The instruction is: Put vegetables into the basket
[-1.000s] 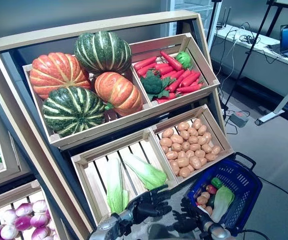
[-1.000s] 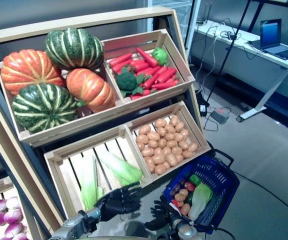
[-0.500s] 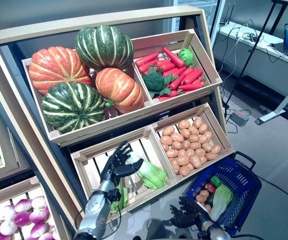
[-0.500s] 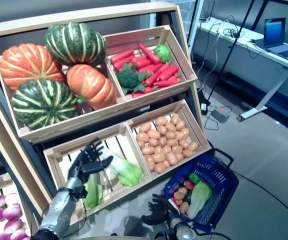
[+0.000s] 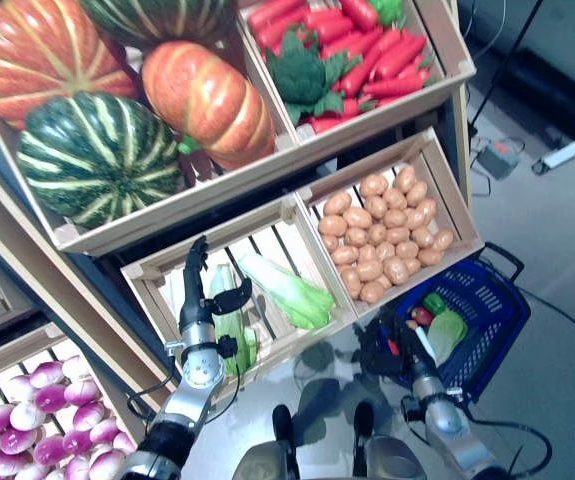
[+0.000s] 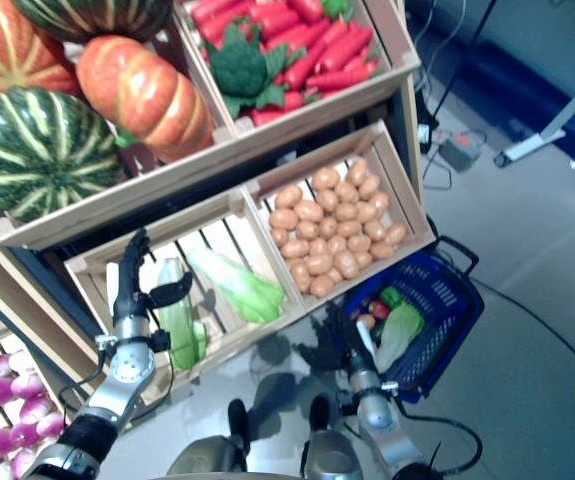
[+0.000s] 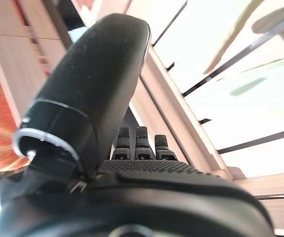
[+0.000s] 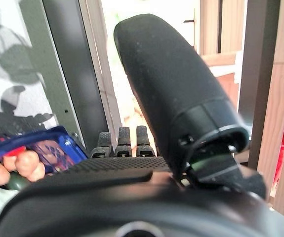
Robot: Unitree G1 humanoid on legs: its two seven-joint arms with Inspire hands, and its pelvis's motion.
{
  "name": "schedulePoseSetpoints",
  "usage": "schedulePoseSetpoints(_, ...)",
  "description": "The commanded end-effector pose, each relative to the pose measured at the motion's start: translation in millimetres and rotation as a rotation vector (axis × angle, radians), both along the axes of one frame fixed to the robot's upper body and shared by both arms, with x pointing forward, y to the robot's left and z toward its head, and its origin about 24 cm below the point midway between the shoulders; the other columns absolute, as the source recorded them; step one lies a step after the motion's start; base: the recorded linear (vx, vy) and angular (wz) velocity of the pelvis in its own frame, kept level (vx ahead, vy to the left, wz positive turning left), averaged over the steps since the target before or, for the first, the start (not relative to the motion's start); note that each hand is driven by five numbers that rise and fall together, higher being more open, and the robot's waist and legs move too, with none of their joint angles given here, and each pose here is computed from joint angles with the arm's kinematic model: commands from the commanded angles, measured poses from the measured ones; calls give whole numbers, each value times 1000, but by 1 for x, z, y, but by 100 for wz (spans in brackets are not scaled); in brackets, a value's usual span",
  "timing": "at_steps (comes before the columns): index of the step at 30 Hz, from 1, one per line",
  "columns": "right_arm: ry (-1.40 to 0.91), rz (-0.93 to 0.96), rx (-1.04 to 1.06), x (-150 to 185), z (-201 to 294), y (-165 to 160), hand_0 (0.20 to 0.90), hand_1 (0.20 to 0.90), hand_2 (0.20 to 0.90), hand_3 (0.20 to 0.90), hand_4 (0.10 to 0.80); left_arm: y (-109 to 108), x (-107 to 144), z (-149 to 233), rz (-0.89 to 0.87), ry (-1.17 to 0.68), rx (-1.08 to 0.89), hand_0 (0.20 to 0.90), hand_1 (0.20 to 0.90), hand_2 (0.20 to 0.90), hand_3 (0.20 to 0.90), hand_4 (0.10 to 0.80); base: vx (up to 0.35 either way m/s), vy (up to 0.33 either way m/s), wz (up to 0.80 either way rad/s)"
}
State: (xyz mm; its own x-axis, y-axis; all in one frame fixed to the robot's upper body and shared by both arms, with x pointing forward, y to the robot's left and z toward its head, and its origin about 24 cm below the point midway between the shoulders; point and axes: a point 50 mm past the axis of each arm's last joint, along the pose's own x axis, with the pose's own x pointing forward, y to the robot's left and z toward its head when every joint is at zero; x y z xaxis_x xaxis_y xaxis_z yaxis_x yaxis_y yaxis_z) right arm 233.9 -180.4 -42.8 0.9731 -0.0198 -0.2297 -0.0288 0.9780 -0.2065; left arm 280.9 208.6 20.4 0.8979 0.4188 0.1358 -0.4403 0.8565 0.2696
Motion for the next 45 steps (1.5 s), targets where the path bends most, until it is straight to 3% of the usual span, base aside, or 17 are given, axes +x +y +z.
schedulePoseSetpoints(1, -326, -14, 97, 23, 52, 6, 900, 900, 900, 900, 800, -1, 27, 53, 42, -235, 21, 900, 900, 900, 900, 800, -71, 44, -4)
schedulePoseSetpoints(7, -432, -11, 127, 36, 75, 5, 900, 900, 900, 900, 800, 0, 40, 60, 104, -231, 21, 900, 900, 900, 900, 800, -90, 44, -1)
schedulePoseSetpoints(15, -400, -37, 127, 45, 76, 4, 900, 900, 900, 900, 800, 12, 47, 69, 204, -255, 48, 900, 900, 900, 900, 800, -38, 23, -4)
schedulePoseSetpoints(24, -322, -55, 219, 46, 69, -6, 900, 900, 900, 900, 800, 31, 51, 91, 299, -328, 62, 900, 900, 900, 900, 800, 12, 25, -1)
schedulePoseSetpoints(45, -289, -37, 164, 52, 78, -25, 900, 900, 900, 900, 800, 87, 56, 145, 497, -410, 145, 900, 900, 900, 900, 800, 37, 39, -1)
